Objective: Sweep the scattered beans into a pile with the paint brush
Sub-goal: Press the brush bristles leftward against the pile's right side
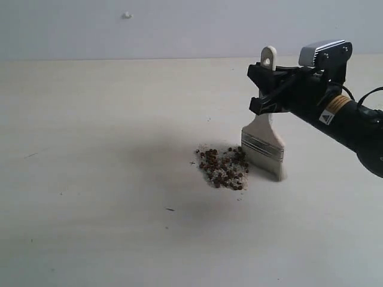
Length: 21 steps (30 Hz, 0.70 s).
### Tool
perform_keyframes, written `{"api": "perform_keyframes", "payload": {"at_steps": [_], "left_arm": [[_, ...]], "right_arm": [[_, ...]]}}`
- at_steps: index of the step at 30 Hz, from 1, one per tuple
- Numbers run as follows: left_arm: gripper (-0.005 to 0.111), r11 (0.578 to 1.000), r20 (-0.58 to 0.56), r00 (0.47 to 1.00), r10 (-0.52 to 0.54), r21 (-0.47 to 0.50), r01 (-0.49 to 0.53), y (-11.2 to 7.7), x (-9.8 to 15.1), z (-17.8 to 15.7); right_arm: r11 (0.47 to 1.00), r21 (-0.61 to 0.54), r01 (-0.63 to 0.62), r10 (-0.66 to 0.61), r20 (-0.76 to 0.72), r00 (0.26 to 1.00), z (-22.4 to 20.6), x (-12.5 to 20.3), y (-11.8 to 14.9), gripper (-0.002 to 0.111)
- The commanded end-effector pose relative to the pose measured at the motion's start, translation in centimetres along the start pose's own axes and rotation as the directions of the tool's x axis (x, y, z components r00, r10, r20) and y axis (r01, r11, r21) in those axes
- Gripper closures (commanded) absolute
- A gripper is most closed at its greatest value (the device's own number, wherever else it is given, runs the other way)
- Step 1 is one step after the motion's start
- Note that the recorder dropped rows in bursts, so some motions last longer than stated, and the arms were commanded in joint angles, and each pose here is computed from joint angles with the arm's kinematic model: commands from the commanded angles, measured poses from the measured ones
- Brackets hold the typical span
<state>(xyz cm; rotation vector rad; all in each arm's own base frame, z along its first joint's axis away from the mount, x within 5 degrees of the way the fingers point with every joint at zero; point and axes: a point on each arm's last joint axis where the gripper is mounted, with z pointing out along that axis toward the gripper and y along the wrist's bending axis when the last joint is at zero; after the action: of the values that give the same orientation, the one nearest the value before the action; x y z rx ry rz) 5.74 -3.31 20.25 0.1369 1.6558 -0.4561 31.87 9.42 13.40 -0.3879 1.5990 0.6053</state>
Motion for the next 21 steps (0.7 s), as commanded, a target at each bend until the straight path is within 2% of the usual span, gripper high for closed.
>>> {"api": "perform_keyframes", "payload": {"at_steps": [1,21], "left_arm": [[0.107,1.0,-0.005,1.0,0.004,0.005,-0.004,0.0,0.1,0.0],[0.107,1.0,-0.005,1.0,0.004,0.005,-0.004,0.0,0.1,0.0]], "right_arm": [[1.0,0.029,-0.008,0.007,0.014,1.0,-0.1,-0.6,-0.2,0.108],[0.999,0.033,0.019,-0.022,0.082,0.996,-0.4,-3.0,0.2,0.108]]}}
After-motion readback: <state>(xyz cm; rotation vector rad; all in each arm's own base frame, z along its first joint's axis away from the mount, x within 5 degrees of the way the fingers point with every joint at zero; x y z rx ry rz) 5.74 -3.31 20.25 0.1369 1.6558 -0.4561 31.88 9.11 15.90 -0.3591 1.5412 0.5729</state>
